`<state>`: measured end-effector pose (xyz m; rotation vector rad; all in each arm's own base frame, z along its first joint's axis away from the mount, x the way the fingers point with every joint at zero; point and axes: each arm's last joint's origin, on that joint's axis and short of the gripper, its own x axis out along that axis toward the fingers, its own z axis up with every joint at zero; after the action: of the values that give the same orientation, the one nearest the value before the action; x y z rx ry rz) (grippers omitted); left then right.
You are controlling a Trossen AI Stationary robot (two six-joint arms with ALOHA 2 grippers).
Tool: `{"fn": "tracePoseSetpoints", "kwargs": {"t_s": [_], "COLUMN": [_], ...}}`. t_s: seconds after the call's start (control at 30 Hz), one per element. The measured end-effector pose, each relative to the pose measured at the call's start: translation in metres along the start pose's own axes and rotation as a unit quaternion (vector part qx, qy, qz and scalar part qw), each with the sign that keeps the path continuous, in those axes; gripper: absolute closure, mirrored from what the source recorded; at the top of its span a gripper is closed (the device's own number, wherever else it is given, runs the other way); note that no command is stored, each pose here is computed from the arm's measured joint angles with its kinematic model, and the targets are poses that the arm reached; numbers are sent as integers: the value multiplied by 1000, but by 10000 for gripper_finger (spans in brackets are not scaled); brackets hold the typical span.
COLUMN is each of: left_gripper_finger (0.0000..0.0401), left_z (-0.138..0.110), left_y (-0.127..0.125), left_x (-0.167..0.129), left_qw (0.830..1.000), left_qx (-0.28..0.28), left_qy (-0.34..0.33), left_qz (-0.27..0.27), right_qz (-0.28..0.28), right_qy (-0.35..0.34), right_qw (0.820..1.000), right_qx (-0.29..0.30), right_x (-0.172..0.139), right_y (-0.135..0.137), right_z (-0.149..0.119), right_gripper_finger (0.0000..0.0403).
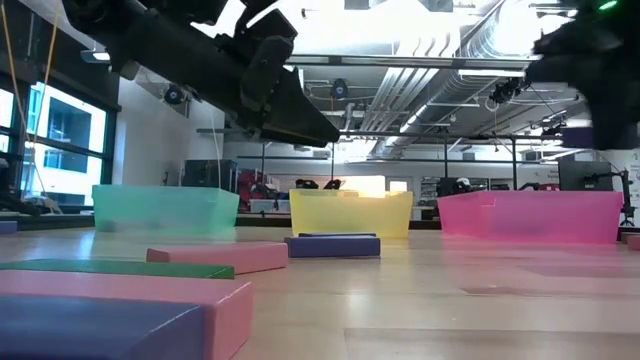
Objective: Sort blocks
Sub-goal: Put the blue wooden block into the red bin
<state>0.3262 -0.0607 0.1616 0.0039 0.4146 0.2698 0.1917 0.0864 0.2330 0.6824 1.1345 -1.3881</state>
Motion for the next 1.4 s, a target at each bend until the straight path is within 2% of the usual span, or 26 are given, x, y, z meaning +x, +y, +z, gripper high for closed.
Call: {"fn": "tracePoseSetpoints", "kwargs": {"t_s": [0.1, 0.27, 0.4, 0.53, 0.7, 1.1, 1.27, 1.4], "left_gripper_finger": [201, 201, 201, 201, 201, 201, 201, 201], "left_z": [0, -1, -1, -1, -1, -1, -1, -1], "left_y": [-3, -6, -6, -6, -6, -7, -8, -8], "left_x": [-1, -3, -3, -3, -3, -4, -4, -4], "left_qw": [1000, 1000, 1000, 1000, 1000, 999, 999, 999], "left_qx": [1, 2, -10, -18, -23, -35, -34, -34], "left_qy": [-1, -1, -2, -2, -2, -1, -2, -2], "left_qz": [-3, -6, -2, -1, -1, -3, -4, -4], "right_qz": [-18, -41, -22, 18, 40, 7, -8, -14], "right_qy": [9, 54, 71, 80, 73, 116, 111, 119], "right_qw": [999, 993, 993, 994, 994, 989, 989, 987], "right_qx": [-38, -96, -94, -77, -68, -86, -101, -106], "right_x": [12, 53, 88, 118, 140, 168, 169, 161], "right_y": [6, 3, -14, -33, -43, -40, -40, -45], "right_z": [39, 116, 169, 200, 208, 207, 207, 206], "right_gripper_finger": [375, 375, 375, 375, 375, 339, 335, 313]}}
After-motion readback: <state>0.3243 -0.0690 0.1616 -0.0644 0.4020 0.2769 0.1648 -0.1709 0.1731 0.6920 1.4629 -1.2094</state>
